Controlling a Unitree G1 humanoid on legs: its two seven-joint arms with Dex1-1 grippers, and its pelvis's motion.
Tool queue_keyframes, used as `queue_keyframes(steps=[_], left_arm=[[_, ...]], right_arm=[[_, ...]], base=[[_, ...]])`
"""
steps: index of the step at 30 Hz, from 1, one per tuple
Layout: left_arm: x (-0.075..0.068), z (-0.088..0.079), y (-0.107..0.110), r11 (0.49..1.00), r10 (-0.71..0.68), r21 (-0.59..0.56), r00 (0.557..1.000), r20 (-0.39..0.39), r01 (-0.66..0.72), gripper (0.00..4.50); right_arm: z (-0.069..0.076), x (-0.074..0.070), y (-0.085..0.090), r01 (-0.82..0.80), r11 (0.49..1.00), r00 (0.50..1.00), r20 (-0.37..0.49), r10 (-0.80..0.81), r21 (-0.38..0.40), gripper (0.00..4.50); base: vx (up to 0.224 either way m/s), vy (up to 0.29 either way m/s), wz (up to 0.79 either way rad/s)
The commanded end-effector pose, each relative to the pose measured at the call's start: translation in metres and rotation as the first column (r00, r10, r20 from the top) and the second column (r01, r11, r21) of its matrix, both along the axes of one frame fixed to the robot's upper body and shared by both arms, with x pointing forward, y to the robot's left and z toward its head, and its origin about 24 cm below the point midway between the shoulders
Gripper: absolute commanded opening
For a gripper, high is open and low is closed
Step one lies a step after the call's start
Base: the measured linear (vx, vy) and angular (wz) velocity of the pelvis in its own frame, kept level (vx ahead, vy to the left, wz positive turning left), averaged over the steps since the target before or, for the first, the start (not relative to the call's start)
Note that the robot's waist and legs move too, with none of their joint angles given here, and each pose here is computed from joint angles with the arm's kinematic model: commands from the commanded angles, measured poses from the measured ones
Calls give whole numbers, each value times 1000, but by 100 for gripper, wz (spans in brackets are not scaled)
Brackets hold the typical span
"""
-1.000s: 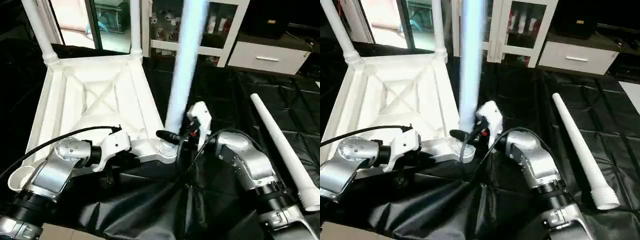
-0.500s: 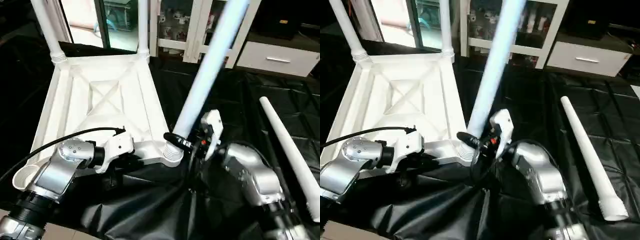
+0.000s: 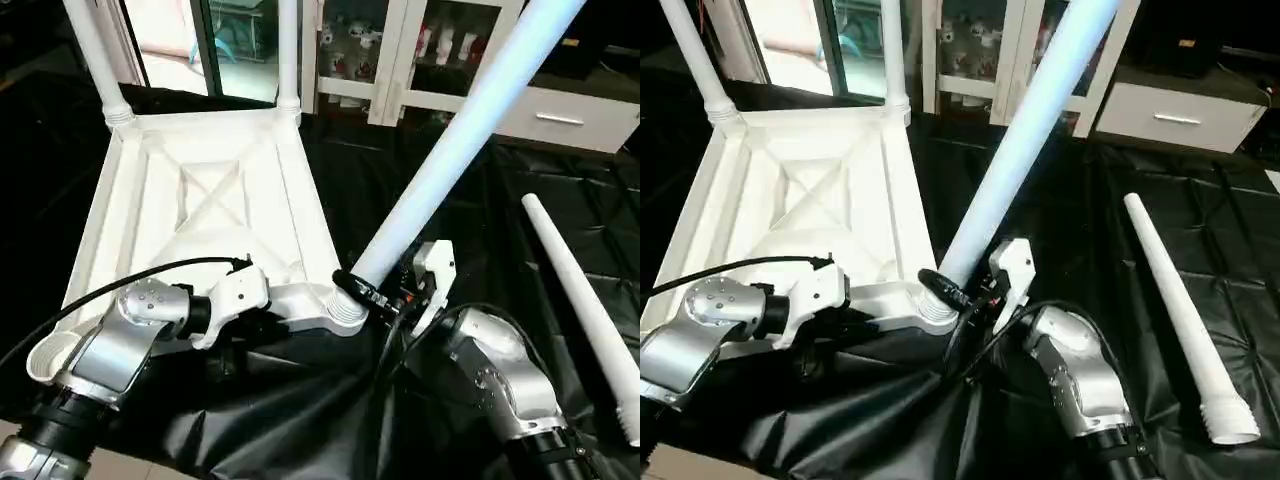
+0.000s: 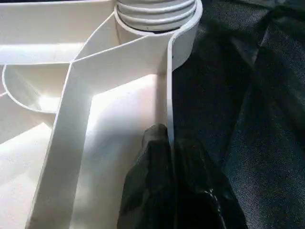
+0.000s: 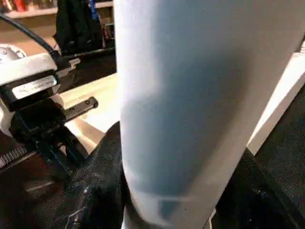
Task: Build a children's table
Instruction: Insert table leg to table base
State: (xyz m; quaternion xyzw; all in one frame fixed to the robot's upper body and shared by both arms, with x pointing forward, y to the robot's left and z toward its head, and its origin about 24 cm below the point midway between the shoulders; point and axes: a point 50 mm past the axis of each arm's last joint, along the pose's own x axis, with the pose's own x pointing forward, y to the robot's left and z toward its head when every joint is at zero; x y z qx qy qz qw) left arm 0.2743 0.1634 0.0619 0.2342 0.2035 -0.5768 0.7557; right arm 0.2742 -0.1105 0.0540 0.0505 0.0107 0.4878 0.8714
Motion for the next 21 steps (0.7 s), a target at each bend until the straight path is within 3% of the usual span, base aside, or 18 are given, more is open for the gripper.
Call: queue_keyframes(steps=[1, 3, 7, 10, 15, 21], left_arm=[[-6, -6, -11, 997, -24, -77, 999, -32, 22, 4], [-7, -6, -11, 997, -23, -75, 999, -34, 20, 4], [-7, -6, -11, 997, -21, -73, 999, -36, 18, 4], [-8, -6, -11, 997, -19, -74, 999, -36, 16, 4], [-8, -7, -12, 997, -14, -77, 999, -37, 11, 4], [-8, -7, -12, 997, -13, -81, 999, -39, 9, 4]], right_arm=[[-46, -15, -9, -38, 973, 985, -173, -3, -229, 188], [-49, -16, -9, -87, 952, 985, -168, 38, -295, 188], [-51, -17, -8, -122, 936, 984, -165, 70, -329, 188], [-51, -18, -7, -130, 937, 982, -170, 78, -324, 188], [-60, -22, -8, -148, 930, 967, -247, 64, -338, 188], [-68, -14, -17, -42, 944, 943, -324, -70, -327, 188]], base=[[0, 0, 0], [0, 0, 0], [0, 0, 0], [0, 0, 0], [0, 0, 0], [0, 0, 0]])
